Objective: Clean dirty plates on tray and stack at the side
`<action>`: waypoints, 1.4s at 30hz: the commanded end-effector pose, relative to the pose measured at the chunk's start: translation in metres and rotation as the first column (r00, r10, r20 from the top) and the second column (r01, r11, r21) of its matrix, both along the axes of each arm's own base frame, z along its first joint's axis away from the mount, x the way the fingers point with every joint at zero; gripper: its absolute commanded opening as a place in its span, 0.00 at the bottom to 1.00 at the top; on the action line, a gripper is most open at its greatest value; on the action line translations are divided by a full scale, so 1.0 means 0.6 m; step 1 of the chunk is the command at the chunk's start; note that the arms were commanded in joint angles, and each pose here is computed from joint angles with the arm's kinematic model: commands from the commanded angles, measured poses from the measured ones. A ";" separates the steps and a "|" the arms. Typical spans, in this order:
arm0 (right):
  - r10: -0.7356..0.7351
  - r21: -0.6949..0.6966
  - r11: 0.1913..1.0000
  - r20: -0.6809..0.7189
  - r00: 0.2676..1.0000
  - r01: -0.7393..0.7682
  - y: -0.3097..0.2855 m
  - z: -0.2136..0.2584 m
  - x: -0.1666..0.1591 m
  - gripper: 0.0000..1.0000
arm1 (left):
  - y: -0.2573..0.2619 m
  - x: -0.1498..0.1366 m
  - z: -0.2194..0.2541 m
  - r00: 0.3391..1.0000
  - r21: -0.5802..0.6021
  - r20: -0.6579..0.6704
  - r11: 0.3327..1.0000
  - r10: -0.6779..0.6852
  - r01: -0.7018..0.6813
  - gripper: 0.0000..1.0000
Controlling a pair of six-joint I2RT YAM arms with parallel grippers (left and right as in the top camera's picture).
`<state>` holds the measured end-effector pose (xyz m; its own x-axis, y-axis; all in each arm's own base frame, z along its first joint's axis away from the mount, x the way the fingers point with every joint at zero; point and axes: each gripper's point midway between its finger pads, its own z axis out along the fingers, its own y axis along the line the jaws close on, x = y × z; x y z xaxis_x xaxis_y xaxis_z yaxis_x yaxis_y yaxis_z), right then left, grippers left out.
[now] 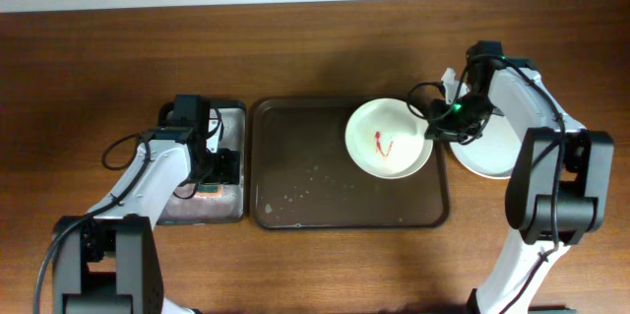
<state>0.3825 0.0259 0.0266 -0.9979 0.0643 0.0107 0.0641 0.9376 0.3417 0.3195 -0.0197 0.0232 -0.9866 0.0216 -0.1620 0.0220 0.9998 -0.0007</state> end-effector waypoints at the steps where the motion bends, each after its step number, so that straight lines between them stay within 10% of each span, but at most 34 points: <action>1: 0.028 -0.004 1.000 -0.023 0.999 -0.028 0.020 -0.008 -0.010 0.20 | -0.002 0.009 0.015 1.000 -0.011 0.029 1.000 -0.004 0.005 0.86; 11: 0.155 0.014 0.988 -0.161 0.975 -0.155 0.116 -0.033 -0.092 0.06 | -0.002 0.010 0.015 1.000 -0.011 0.030 1.000 -0.004 0.005 0.86; 19: 0.133 0.008 0.991 -0.045 0.990 -0.133 0.108 0.002 -0.027 0.31 | -0.002 0.010 0.015 1.000 -0.011 0.030 1.000 -0.004 0.005 0.87; 29: 0.193 0.007 0.981 -0.038 0.980 -0.193 0.143 -0.037 -0.050 0.36 | -0.003 0.010 0.015 1.000 -0.012 0.030 1.000 -0.004 0.005 0.87; 33: 0.144 0.003 0.990 -0.047 0.988 -0.144 0.146 -0.042 -0.049 0.04 | -0.003 0.010 0.015 1.000 -0.012 0.030 1.000 -0.004 0.005 0.87; 42: -0.138 -0.036 0.990 -0.152 0.979 0.134 0.143 -0.043 -0.052 0.04 | -0.003 0.015 0.016 0.999 -0.013 0.044 1.000 -0.004 0.005 0.87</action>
